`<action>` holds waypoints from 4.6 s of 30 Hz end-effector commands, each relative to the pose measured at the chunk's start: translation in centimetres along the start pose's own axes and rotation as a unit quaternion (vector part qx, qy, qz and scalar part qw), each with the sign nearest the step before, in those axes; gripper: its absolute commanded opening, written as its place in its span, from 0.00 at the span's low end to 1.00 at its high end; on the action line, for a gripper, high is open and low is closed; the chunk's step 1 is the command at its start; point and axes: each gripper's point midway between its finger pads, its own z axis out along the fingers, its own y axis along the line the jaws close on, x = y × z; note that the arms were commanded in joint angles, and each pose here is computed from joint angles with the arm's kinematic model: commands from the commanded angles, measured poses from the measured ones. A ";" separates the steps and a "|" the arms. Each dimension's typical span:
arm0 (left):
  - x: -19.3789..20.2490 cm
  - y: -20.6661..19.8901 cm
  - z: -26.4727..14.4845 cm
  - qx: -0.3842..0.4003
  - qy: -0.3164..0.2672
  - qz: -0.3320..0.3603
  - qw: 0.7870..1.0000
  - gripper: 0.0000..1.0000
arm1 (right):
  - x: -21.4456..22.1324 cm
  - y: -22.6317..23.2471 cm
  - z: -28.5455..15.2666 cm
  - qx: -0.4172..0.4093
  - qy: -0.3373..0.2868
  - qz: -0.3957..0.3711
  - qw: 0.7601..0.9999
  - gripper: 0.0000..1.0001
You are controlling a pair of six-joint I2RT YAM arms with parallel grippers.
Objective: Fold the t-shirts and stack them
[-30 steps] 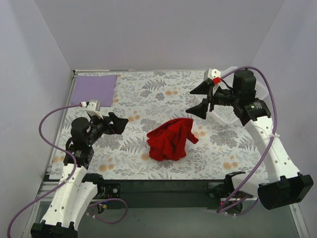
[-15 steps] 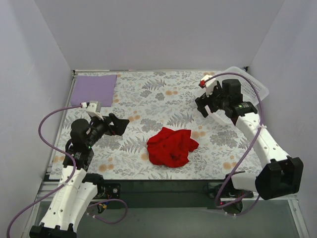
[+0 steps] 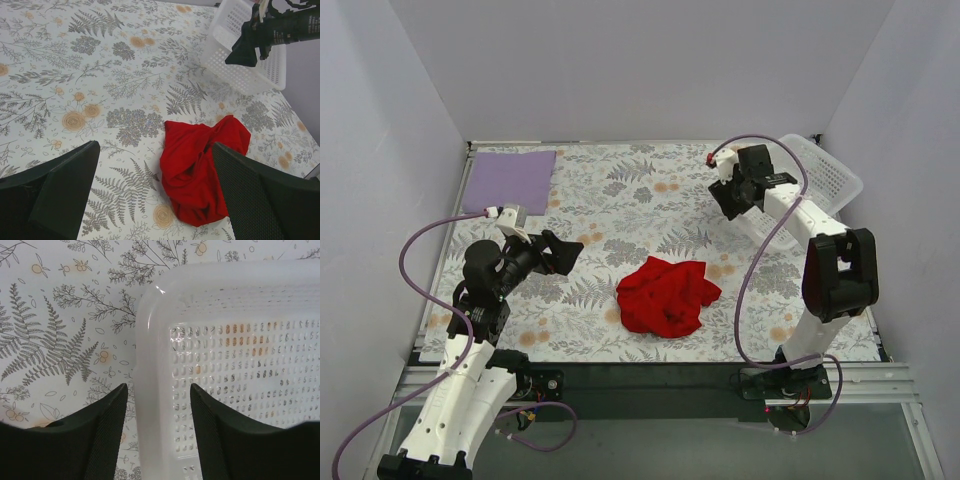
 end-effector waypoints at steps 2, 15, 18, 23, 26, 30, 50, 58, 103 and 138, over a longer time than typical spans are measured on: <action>-0.4 -0.6 0.0 0.016 -0.008 0.012 1.000 0.95 | -0.5 0.2 0.1 -0.027 0.009 -0.032 0.999 0.50; -0.5 -1.0 -0.1 0.024 -0.010 0.016 1.000 0.95 | 8.2 3.7 -5.5 -0.127 0.050 -0.302 0.944 0.27; -0.5 -1.2 -0.2 0.028 -0.011 0.016 0.999 0.95 | 11.0 1.8 -6.8 -0.103 0.067 -0.323 0.938 0.27; -0.5 -1.5 -0.3 0.033 -0.011 0.017 0.999 0.95 | 13.2 -2.5 -10.0 -0.045 0.065 -0.276 0.958 0.41; -0.5 -1.6 -0.3 0.035 -0.011 0.019 0.999 0.95 | 12.1 -0.9 -11.6 -0.045 0.018 -0.289 0.956 0.98; -0.5 -1.6 -0.3 0.034 -0.010 0.019 0.999 0.95 | 9.1 0.9 -13.3 -0.050 -0.067 -0.265 0.961 0.98; -0.2 -1.2 -0.1 0.027 -0.005 0.017 0.999 0.95 | 0.2 -8.8 -2.5 0.248 -0.015 0.240 0.939 0.86; -0.3 -1.3 -0.1 0.029 -0.007 0.018 0.999 0.95 | 1.2 -6.4 1.3 0.158 0.010 0.206 0.966 0.42; 7.4 -5.4 3.2 0.111 0.211 -0.089 0.967 0.71 | 2.2 15.7 -17.3 -0.310 -0.282 -0.153 0.895 0.98; 14.5 -10.6 9.6 0.056 0.341 0.041 0.938 0.00 | 4.4 14.1 -6.7 -0.320 -0.059 -0.041 0.945 0.75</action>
